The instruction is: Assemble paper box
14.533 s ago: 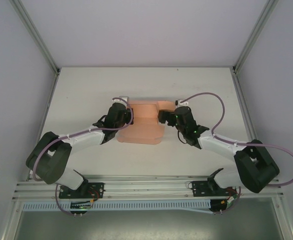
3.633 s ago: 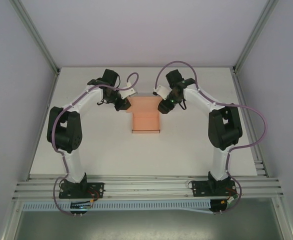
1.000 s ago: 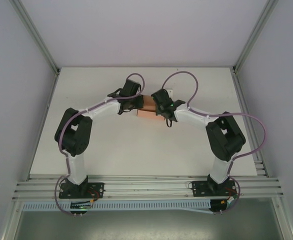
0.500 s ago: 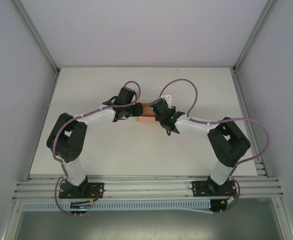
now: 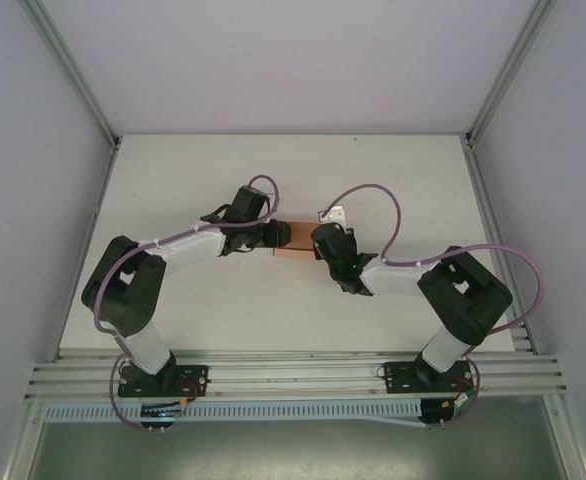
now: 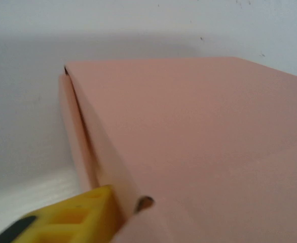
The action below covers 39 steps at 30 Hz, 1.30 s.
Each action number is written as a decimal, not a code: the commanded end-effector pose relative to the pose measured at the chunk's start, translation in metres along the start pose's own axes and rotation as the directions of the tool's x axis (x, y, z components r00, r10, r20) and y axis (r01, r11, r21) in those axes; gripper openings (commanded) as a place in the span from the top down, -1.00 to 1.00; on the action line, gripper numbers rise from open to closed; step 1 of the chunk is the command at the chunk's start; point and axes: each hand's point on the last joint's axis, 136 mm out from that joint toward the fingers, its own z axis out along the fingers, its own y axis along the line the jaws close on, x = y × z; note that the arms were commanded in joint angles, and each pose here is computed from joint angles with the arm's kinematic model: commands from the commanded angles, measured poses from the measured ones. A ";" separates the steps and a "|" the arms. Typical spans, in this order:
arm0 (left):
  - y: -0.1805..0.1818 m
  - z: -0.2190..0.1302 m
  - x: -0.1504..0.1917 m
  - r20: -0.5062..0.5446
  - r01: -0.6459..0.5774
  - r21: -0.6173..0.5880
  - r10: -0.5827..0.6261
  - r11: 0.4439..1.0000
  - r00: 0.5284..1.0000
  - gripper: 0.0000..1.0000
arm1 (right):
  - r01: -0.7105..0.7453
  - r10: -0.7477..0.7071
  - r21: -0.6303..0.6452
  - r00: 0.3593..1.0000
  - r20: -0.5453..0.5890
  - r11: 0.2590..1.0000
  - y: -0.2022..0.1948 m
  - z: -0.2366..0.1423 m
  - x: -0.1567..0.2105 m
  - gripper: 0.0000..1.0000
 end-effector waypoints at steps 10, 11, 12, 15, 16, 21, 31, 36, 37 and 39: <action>0.003 -0.059 0.026 -0.009 0.050 -0.072 -0.050 0.996 0.999 -0.42 | 0.035 -0.035 -0.003 0.999 0.042 0.999 0.004 -0.006 0.019 1.00; 0.004 -0.065 0.025 0.004 0.055 -0.083 -0.055 0.995 0.998 -0.47 | 0.035 -0.035 -0.004 0.999 0.041 0.999 0.004 -0.006 0.020 1.00; 0.005 -0.073 0.023 0.022 0.063 -0.102 -0.061 0.993 0.998 -0.57 | 0.031 -0.031 -0.004 0.999 0.043 0.999 0.003 -0.007 0.021 1.00; 0.006 -0.092 0.005 0.103 0.079 -0.142 -0.064 0.987 0.993 -0.97 | 0.039 -0.038 -0.015 0.998 0.044 0.999 0.003 -0.008 0.024 1.00; 0.005 -0.096 -0.003 0.130 0.088 -0.145 -0.069 0.985 0.989 -0.97 | 0.040 -0.039 -0.013 0.998 0.043 0.999 0.002 -0.008 0.024 1.00; 0.001 -0.098 -0.042 0.170 0.159 -0.090 -0.142 0.983 0.975 -0.97 | 0.062 -0.061 -0.021 0.997 0.045 0.998 0.004 -0.008 0.027 1.00; 0.008 -0.038 -0.050 -0.004 0.224 0.038 -0.224 0.974 0.975 -0.97 | 0.058 -0.056 -0.022 0.997 0.046 0.998 0.005 -0.005 0.030 1.00; 0.014 -0.008 -0.015 -0.109 0.278 0.100 -0.267 0.955 0.958 -0.66 | 0.042 -0.041 -0.027 0.998 0.038 0.999 0.005 -0.009 0.031 0.94; 0.015 -0.006 -0.012 -0.109 0.287 0.105 -0.276 0.952 0.955 -0.62 | 0.037 -0.036 -0.030 0.999 0.036 0.999 0.006 -0.010 0.031 0.93; 0.018 -0.003 -0.008 -0.113 0.297 0.099 -0.286 0.950 0.951 -0.58 | 0.044 -0.043 -0.047 0.999 0.028 0.998 0.010 -0.013 0.033 0.87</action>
